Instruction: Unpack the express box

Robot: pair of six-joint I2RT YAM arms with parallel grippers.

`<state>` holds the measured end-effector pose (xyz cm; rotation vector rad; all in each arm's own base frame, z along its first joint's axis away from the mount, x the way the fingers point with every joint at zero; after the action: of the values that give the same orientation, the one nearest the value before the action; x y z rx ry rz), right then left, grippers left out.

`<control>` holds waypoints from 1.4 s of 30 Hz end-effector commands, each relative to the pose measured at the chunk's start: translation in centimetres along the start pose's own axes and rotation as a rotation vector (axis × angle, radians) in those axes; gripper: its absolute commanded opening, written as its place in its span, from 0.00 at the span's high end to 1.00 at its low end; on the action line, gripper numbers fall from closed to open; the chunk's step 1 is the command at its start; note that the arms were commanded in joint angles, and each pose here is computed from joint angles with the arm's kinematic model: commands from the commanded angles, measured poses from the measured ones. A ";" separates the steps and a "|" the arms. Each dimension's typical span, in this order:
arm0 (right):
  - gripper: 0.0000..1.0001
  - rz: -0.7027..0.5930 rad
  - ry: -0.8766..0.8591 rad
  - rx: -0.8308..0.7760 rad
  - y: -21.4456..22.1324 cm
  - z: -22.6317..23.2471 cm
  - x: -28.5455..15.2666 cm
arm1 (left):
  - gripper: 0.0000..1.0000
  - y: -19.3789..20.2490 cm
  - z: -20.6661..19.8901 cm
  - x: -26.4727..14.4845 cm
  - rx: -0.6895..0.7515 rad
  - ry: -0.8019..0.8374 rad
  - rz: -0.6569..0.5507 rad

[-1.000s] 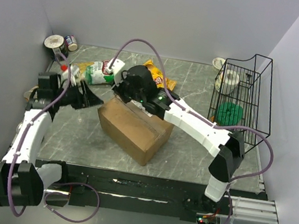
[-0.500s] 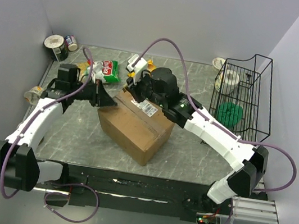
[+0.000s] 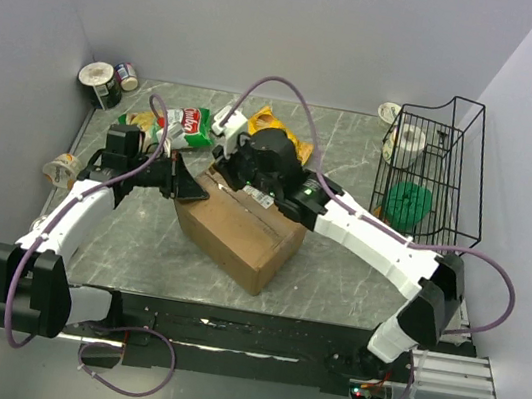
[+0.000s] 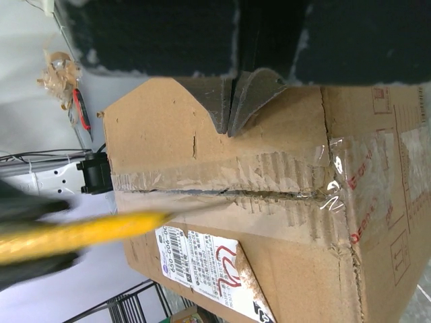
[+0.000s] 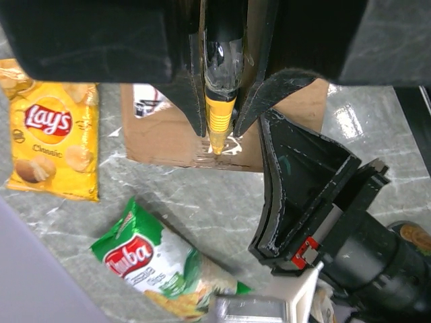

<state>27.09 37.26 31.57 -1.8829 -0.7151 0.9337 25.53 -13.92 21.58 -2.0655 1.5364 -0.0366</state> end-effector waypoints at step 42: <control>1.00 -0.059 0.122 -0.068 -1.9 -1.7 1.4 | 0.99 1.2 1.9 0.3 -0.059 -0.063 -0.019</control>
<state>28.64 38.58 29.75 -1.9755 -0.6852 0.8747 25.54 -13.94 21.45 -2.0913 1.5116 -0.0497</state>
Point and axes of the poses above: each gripper's point midway between its finger pads, its own x axis out along the fingers, its own z axis along the line the jaws close on, y = z × x, the point moved 4 cm from there along -x, back along the fingers, and after that the axes turned 13 degrees about -x, right-handed, at the moved point
